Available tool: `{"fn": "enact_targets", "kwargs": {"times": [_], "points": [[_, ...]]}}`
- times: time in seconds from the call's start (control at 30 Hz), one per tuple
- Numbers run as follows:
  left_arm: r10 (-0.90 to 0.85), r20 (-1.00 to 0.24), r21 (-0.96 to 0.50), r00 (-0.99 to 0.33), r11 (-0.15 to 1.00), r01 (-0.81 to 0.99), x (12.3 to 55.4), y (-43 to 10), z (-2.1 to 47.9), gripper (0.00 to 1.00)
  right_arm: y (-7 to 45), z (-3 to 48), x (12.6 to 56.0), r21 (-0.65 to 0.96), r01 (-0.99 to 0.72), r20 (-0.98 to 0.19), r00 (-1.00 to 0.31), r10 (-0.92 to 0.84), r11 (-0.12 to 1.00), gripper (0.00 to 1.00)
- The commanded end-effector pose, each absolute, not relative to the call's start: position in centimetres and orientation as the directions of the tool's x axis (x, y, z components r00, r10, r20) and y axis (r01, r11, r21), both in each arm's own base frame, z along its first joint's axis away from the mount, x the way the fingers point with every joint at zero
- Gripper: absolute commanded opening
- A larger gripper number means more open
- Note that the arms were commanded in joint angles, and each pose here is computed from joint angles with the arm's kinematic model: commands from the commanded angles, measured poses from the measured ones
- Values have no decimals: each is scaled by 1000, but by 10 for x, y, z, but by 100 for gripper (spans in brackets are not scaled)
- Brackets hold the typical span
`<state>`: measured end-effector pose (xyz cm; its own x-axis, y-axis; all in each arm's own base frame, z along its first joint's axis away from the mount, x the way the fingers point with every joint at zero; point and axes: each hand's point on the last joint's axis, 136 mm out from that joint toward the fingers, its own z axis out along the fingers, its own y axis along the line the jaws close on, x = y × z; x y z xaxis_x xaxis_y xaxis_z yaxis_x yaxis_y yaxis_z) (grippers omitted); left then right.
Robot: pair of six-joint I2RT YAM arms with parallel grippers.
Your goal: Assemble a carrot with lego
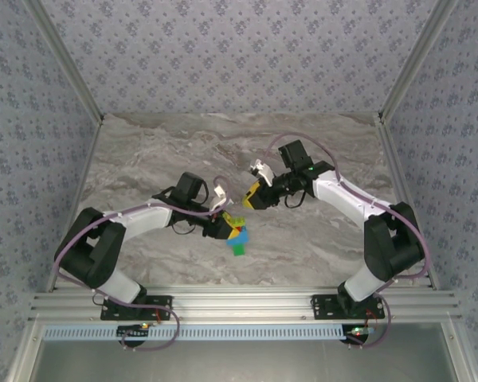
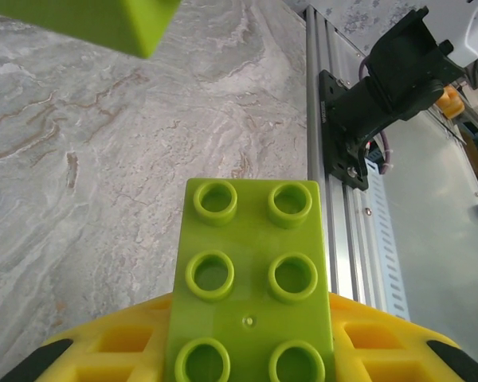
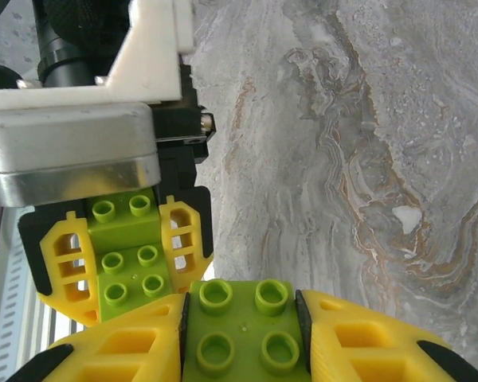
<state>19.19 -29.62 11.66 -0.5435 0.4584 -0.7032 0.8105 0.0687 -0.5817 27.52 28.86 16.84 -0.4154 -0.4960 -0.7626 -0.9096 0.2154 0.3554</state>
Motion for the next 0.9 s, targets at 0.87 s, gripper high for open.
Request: {"fn": "enact_targets", "kwargs": {"times": [0.87], "points": [[413, -767, -563, -492, -63, 824, 192, -305, 150, 34, 292, 198, 252, 467, -884, -853, -459, -247, 27, 35]]}}
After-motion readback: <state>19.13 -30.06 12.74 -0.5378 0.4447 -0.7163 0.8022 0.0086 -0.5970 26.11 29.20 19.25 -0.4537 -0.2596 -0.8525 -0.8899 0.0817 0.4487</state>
